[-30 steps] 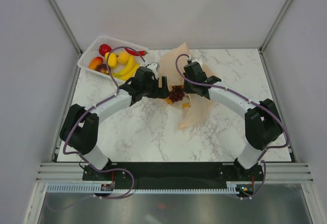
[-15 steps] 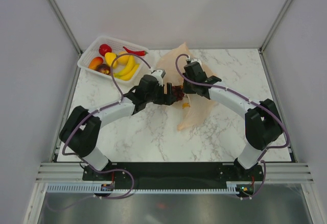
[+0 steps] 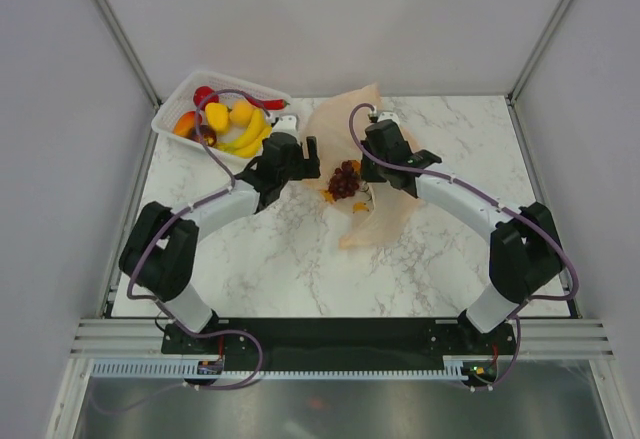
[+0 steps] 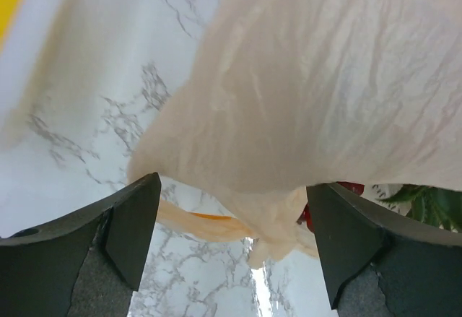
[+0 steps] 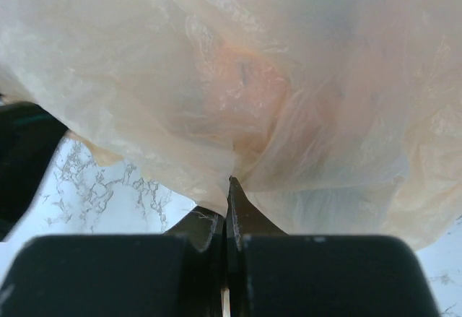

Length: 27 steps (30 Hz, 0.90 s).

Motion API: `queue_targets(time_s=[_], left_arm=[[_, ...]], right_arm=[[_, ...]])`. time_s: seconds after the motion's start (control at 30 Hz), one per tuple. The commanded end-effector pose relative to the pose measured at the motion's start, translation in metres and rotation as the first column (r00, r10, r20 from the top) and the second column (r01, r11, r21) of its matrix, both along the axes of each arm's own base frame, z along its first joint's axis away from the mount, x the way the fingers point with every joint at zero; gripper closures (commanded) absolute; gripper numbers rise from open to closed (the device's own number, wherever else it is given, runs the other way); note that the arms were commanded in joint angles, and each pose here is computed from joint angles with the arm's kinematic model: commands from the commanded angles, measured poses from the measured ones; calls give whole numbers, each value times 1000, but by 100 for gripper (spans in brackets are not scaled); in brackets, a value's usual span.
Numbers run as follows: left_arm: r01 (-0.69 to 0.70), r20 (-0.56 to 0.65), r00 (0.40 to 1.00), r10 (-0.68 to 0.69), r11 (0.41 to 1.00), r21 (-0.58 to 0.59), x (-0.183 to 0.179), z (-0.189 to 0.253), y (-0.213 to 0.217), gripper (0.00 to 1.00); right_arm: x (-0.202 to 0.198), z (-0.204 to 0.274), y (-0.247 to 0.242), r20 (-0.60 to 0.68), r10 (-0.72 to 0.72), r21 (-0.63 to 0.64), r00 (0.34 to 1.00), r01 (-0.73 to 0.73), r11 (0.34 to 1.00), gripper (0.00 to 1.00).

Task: Place the fake fruits into the plastic bag and tie a complex knot
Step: Adjust the plastic bag at the center of the board.

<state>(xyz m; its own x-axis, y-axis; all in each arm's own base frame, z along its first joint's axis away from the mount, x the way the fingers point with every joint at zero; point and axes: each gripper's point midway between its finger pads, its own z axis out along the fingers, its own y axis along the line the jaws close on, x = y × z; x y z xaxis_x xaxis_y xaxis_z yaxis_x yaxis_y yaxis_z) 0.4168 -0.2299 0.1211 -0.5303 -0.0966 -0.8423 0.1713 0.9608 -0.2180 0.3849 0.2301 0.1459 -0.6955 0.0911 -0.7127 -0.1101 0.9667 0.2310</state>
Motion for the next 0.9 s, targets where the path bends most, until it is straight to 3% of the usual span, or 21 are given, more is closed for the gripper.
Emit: queue_targets(time_s=[0.0,0.27,0.4,0.57,0.87], left_arm=[[-103,160,982,101,995,5,19,54,38,11],[27,97,995,-16,994,-107,3,58,19,11],[161,94,985,-146,970,-180,-34,65,2,11],[264,106,963,-247,946,-190,-65,65,-10,11],[275,16,961,-278,941,-197,-63,24,-31,12]], right_arm=[[0,12,1,32,-2,21,999,1,1000,100],[0,12,2,31,2,23,1000,-3,1000,100],[1,12,2,32,4,20,999,-4,1000,100],[2,9,3,24,14,18,1000,-15,1000,100],[2,11,5,24,20,25,1000,-20,999,100]])
